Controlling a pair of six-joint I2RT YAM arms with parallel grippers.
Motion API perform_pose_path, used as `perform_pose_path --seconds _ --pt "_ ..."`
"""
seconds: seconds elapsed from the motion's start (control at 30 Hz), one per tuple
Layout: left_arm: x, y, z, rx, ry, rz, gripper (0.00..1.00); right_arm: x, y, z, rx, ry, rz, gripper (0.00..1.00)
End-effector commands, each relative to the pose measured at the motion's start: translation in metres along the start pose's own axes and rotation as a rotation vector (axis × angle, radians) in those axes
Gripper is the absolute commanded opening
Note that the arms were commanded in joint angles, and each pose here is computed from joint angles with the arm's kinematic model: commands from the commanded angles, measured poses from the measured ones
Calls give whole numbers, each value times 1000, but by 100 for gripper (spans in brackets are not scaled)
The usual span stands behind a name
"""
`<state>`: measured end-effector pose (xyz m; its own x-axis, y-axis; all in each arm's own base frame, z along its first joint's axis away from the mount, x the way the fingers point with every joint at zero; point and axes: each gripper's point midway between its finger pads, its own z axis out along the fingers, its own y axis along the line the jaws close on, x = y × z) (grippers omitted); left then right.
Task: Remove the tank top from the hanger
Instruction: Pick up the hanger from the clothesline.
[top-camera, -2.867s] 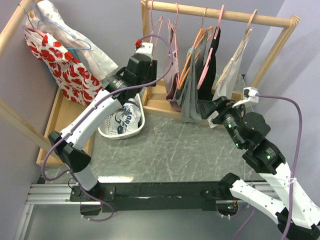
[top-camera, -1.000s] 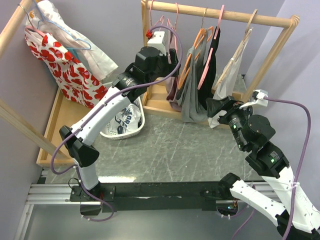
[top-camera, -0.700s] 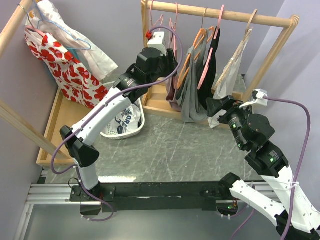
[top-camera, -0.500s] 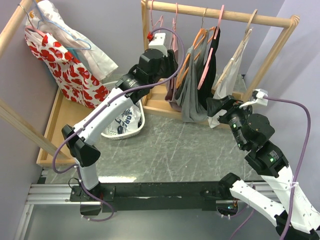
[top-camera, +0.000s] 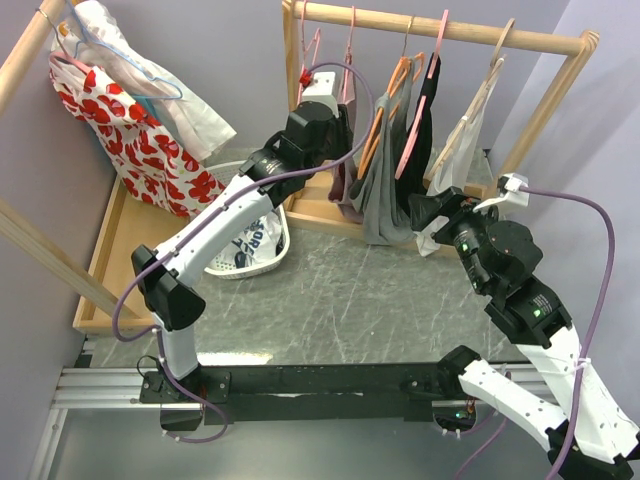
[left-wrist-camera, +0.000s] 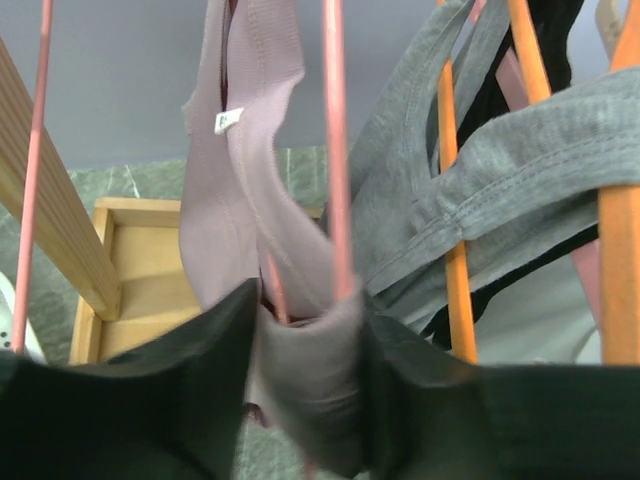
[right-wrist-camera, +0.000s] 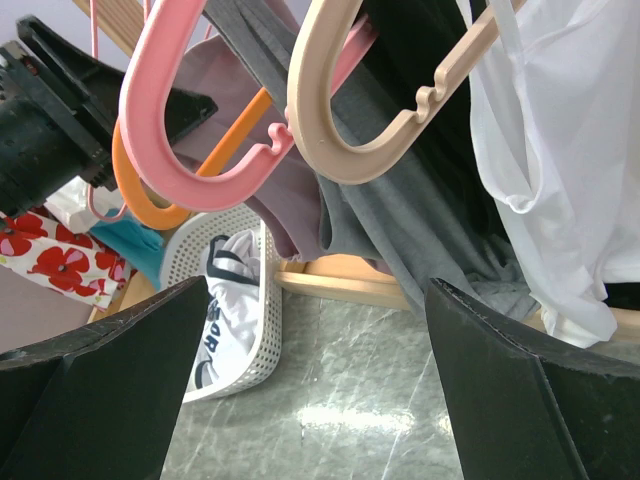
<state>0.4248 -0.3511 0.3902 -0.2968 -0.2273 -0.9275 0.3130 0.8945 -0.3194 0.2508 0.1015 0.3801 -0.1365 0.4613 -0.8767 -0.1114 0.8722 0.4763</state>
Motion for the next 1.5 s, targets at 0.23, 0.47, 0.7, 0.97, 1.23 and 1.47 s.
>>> perform_pose_path --seconds 0.23,0.47,0.7,0.97,1.23,1.47 --pt "-10 0 -2 -9 -45 11 1 -8 4 3 -24 -21 22 96" --pt "-35 -1 -12 -16 -76 47 1 -5 3 4 -28 -10 25 96" --pt "-63 9 -42 -42 -136 74 1 -4 1 5 -27 -10 31 96" --pt "-84 9 -66 -12 -196 78 1 -1 5 6 -52 -1 56 96" --pt "-98 10 -87 7 -203 83 1 -5 5 1 -58 -13 79 96" --pt "-97 25 -134 50 -236 100 1 -2 6 -1 -68 -2 101 96"
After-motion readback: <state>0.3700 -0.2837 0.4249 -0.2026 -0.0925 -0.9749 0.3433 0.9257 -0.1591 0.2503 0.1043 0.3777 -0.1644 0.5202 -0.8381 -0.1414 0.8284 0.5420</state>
